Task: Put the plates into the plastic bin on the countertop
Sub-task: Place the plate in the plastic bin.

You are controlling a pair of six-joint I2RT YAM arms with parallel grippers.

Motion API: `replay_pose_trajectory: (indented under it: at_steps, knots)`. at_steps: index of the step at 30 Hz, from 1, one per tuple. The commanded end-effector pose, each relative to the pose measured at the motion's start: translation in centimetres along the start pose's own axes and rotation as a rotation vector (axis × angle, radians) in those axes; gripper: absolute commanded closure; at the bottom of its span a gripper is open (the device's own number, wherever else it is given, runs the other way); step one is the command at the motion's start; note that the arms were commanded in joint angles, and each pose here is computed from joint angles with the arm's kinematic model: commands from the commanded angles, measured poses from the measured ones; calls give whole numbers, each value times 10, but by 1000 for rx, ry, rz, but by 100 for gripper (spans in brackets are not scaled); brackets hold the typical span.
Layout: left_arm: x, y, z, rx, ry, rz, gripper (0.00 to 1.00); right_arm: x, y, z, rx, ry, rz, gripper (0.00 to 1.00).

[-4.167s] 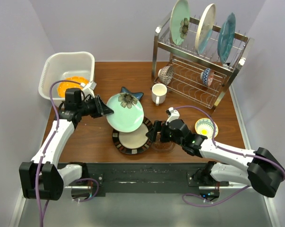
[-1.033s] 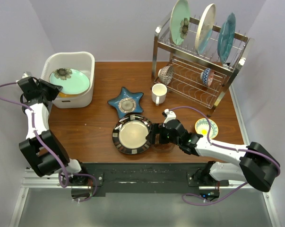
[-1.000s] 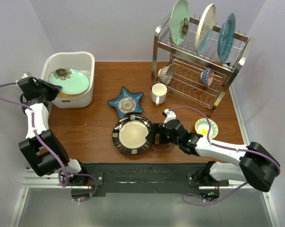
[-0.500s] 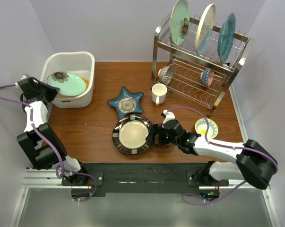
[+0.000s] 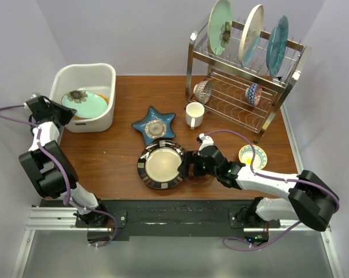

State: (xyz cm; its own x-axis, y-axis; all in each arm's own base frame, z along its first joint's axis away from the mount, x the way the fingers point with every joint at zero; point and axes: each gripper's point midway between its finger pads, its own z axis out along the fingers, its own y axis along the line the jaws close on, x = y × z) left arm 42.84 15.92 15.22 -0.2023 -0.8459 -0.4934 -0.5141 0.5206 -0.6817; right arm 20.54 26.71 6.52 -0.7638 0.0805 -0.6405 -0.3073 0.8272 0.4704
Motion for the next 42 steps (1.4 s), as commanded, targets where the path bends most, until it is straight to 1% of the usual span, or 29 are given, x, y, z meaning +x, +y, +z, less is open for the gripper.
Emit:
replay_pose_trajectory:
  at_steps: [1,7,11,12,17,20,29,30,33,36,42]
  knots:
    - [-19,-28,4,115,-24,84,100,-16,17,1,-43,-32,-8,4]
    - [-24,-27,6,94,-35,105,99,-15,18,3,-43,-24,-3,4]
    - [-27,-22,6,58,-40,118,94,-15,19,4,-47,-23,-3,4]
    - [-28,-19,6,41,-47,120,91,-14,19,4,-49,-19,-1,4]
    - [-33,-17,2,10,-68,140,90,-14,18,5,-44,-17,-2,4]
    - [-34,-20,1,12,-70,154,87,-14,19,5,-47,-17,-3,4]
    - [-28,-28,7,6,-30,179,75,-12,18,5,-46,-12,-3,4]
    - [-29,-27,7,0,-31,185,71,-12,18,5,-46,-12,-5,3]
    - [-28,-28,8,-10,-21,195,64,-12,19,5,-47,-11,-3,3]
    - [-25,-28,10,-7,-5,193,58,-12,19,5,-48,-10,-2,3]
    - [-20,-29,13,5,20,194,54,-13,19,4,-50,-12,-3,3]
